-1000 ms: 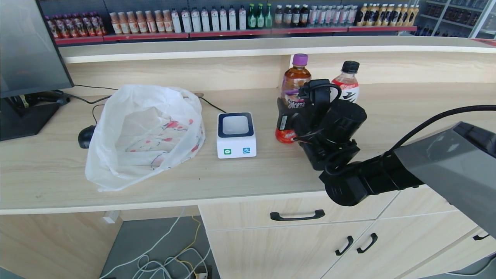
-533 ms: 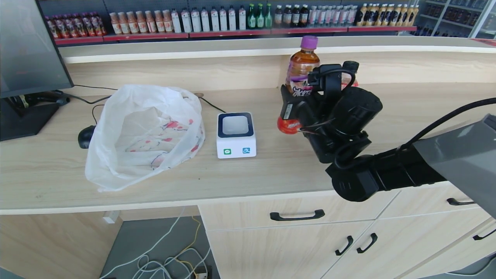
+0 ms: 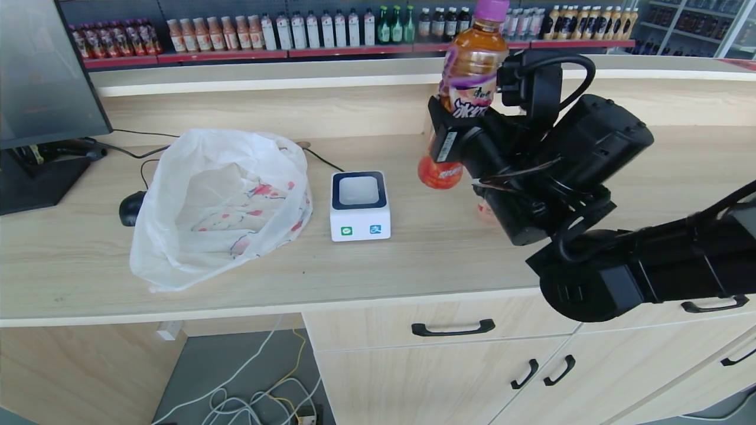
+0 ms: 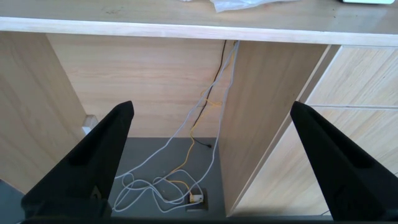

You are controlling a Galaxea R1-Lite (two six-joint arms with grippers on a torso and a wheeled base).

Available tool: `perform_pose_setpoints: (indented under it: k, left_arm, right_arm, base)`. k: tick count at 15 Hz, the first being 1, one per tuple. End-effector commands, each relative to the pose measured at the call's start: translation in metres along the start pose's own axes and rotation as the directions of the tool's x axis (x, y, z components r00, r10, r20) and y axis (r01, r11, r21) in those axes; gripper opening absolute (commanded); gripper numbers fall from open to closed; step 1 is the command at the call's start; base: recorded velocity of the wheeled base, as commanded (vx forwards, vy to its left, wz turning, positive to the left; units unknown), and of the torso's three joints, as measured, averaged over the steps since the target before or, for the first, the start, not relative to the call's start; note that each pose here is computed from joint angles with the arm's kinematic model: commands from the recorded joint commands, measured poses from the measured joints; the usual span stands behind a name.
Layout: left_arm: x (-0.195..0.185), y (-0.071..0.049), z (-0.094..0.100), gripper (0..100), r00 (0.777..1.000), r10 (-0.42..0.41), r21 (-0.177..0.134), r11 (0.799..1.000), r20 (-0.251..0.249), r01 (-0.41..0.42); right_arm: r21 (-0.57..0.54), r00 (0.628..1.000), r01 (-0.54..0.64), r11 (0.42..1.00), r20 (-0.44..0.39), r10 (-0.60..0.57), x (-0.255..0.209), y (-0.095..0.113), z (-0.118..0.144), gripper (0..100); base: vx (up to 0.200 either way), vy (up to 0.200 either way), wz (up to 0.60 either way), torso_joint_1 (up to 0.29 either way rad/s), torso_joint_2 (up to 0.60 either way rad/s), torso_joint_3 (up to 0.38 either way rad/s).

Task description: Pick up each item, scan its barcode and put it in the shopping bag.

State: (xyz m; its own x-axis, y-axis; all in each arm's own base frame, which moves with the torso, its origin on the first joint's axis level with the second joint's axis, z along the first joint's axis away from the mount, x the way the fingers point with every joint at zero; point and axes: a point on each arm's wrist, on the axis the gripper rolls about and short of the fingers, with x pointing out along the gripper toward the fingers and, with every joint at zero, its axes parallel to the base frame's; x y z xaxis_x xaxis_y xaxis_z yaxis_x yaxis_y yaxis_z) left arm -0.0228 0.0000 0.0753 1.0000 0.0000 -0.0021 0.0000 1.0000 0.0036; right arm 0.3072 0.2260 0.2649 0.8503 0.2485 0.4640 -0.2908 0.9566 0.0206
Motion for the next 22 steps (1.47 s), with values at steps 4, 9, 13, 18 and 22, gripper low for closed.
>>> perform_pose_setpoints:
  k: [4, 9, 13, 18, 22]
  left_arm:
    - [0.0, 0.0, 0.0, 100, 1.0, 0.0, -0.001, 1.0, -0.001, 0.0]
    - [0.0, 0.0, 0.0, 100, 1.0, 0.0, -0.001, 1.0, 0.001, 0.0]
    - [0.0, 0.0, 0.0, 100, 1.0, 0.0, -0.001, 1.0, -0.001, 0.0]
    - [0.0, 0.0, 0.0, 100, 1.0, 0.0, -0.001, 1.0, 0.001, 0.0]
    - [0.0, 0.0, 0.0, 100, 1.0, 0.0, -0.001, 1.0, -0.001, 0.0]
  right_arm:
    - [0.018, 0.997, -0.064, 0.998, -0.039, 0.065, -0.068, -0.007, 0.044, 0]
    - [0.002, 0.988, -0.097, 0.995, -0.118, 0.096, -0.118, -0.009, 0.03, 0]
    - [-0.09, 0.991, -0.065, 0.994, -0.126, 0.053, -0.157, -0.023, 0.018, 0]
    - [-0.235, 0.973, -0.139, 0.962, -0.214, 0.088, -0.218, -0.048, 0.02, 0]
    - [-0.319, 0.959, -0.238, 0.917, -0.228, 0.17, -0.235, -0.042, 0.023, 0]
  base:
    - [0.0, 0.0, 0.0, 0.0, 0.0, 0.0]
    - [0.0, 0.0, 0.0, 0.0, 0.0, 0.0]
    - [0.0, 0.0, 0.0, 0.0, 0.0, 0.0]
    - [0.0, 0.0, 0.0, 0.0, 0.0, 0.0]
    - [0.0, 0.0, 0.0, 0.0, 0.0, 0.0]
